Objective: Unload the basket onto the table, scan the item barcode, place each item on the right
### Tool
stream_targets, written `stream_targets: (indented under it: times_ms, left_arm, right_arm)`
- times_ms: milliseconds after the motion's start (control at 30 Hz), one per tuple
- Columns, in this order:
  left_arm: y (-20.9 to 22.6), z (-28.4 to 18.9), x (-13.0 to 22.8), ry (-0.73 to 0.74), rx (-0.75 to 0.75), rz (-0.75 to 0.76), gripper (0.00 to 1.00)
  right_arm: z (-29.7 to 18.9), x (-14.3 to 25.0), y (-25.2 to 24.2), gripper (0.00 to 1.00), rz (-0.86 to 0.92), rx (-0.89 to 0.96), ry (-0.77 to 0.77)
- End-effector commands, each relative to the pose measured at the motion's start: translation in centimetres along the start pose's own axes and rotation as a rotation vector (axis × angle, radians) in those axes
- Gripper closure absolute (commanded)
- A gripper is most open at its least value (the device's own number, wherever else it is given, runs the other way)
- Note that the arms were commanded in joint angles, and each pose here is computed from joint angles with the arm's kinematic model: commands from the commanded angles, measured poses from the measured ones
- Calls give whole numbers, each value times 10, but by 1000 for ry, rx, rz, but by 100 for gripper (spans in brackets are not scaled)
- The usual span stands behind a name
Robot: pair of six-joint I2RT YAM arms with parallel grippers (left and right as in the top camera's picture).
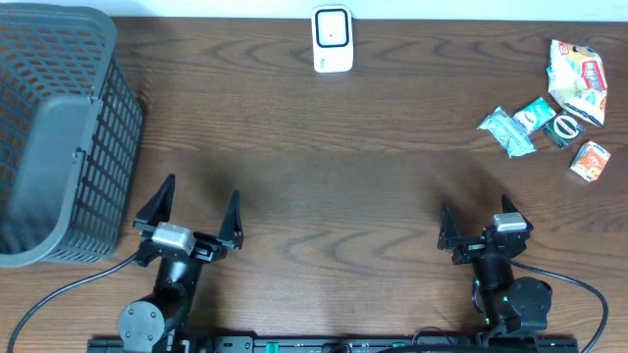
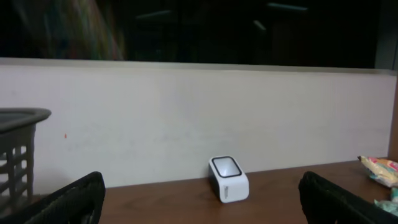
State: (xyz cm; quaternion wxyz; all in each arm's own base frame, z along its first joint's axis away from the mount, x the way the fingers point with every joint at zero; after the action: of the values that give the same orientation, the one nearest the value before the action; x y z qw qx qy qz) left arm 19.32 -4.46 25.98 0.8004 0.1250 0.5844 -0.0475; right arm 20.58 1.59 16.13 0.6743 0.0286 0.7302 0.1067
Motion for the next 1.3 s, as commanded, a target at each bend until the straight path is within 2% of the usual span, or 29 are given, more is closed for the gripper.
stream_targets:
  times_ms: [0, 467, 1067, 1267]
  left_arm:
    - [11, -4, 4, -11, -89, -63, 2]
    - [15, -9, 20, -23, -136, -80, 3]
    - [5, -24, 103, 386, -126, -139, 2]
    - [4, -27, 109, 421, -124, -139, 2]
  right_arm:
    - [0, 1, 1, 1, 17, -1, 0]
    - [0, 0, 1, 1, 17, -1, 0]
    - [0, 1, 1, 1, 17, -1, 0]
    - [0, 1, 1, 1, 17, -1, 0]
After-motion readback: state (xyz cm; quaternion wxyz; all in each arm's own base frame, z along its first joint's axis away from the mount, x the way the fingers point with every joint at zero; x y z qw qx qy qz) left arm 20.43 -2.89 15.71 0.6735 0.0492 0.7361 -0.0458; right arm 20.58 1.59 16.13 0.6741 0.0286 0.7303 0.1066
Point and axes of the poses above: each gripper's point midway between its finger pads, its own z axis out along the fingers, its own y axis along the line the jaws close on, x = y × z, the point moved 4 cm from there along -z, back along the fingers, and after that the axes turned 11 degrees about z, right-handed, at the moved point
